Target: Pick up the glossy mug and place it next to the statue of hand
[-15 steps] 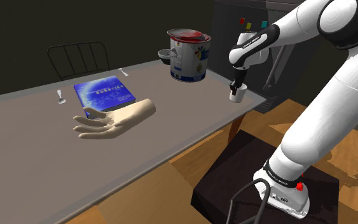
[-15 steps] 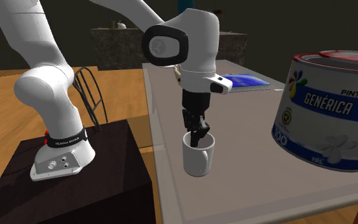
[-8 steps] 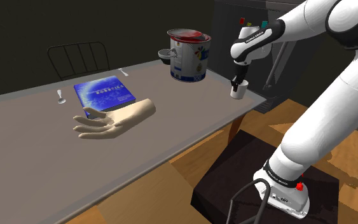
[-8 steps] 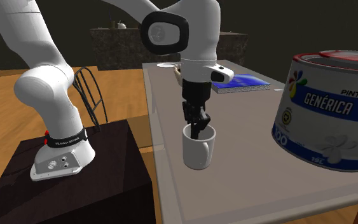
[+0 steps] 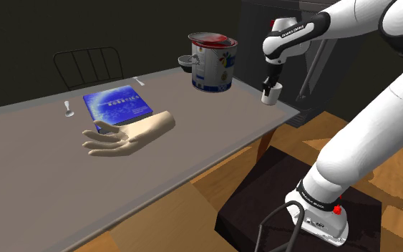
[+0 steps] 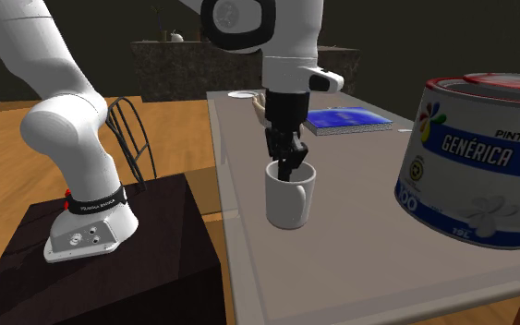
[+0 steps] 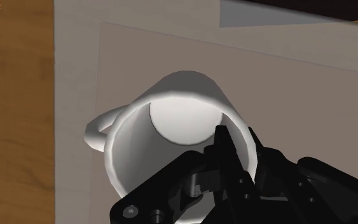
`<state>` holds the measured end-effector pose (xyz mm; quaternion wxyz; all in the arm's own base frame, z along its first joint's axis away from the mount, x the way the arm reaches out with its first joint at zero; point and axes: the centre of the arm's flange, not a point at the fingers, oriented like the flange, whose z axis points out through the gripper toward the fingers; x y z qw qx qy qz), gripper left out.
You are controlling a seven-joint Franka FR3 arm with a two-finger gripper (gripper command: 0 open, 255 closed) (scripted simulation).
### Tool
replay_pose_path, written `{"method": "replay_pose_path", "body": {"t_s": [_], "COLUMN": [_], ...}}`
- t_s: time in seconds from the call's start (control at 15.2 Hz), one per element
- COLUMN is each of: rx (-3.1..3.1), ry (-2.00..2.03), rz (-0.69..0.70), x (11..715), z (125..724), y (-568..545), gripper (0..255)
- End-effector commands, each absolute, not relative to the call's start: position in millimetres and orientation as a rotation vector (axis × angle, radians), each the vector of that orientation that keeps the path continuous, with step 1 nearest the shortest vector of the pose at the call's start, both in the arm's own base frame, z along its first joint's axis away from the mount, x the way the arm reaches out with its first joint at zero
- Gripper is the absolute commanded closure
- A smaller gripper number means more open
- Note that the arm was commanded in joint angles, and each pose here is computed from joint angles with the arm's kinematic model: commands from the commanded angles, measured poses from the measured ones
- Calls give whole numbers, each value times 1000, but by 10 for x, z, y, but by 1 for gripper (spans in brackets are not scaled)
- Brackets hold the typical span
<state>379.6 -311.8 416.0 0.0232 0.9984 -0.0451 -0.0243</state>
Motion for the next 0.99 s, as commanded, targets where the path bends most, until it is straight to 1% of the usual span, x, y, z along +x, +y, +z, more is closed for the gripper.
{"method": "replay_pose_path", "body": {"t_s": [0.0, 0.92], "rx": [3091, 3091], "ry": [-140, -140], "rz": [-76, -76], "x": [3797, 3797], "z": [4258, 4997], "y": [-3116, -3116], "gripper": [255, 255]}}
